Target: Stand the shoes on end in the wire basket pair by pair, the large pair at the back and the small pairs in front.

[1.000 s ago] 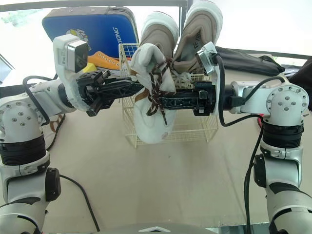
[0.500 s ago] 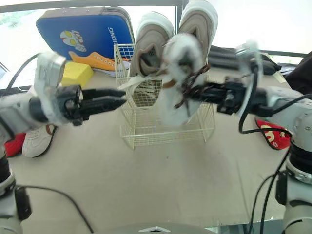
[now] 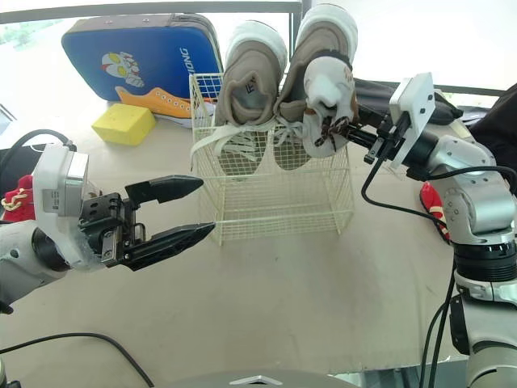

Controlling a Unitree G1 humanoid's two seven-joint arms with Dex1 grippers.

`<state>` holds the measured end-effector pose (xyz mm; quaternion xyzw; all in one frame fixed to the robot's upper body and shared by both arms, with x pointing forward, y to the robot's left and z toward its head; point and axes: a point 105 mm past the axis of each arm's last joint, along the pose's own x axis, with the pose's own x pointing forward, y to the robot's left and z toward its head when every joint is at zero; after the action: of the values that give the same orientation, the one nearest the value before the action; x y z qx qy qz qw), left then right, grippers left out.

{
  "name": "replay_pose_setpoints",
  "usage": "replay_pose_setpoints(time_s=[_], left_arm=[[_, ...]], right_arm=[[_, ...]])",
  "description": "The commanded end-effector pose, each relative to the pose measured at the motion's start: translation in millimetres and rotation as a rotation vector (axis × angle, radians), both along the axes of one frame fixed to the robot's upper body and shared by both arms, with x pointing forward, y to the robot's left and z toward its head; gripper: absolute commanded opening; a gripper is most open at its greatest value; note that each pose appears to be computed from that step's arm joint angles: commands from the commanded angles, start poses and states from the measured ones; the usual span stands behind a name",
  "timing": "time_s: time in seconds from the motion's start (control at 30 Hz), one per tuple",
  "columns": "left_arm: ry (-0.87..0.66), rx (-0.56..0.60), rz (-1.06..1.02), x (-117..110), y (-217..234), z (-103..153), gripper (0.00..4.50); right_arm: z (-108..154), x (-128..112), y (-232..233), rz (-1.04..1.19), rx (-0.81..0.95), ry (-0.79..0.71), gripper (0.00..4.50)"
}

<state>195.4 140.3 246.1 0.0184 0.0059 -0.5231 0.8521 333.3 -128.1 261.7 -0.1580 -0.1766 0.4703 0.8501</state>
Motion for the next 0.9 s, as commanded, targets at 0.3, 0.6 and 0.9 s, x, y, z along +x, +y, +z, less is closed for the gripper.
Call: replay_pose_setpoints(time_s=[0.3, 0.6, 0.9], left_arm=[[-0.018, -0.005, -0.019, 2.7, -6.0, 1.4, 4.50], [0.002, -0.007, -0.009, 3.9, -3.8, -4.1, 4.50], [0.045, -0.016, 0.018, 8.2, 3.1, -14.6, 4.50]], right_arm=[[-62.5, 14.8, -2.3, 0.124, -0.206, 0.116, 1.50], [-42.9, 12.8, -17.1, 0.064, -0.173, 0.078, 4.48], [-8.9, -6.4, -40.3, -0.062, -0.141, 0.075, 4.48]])
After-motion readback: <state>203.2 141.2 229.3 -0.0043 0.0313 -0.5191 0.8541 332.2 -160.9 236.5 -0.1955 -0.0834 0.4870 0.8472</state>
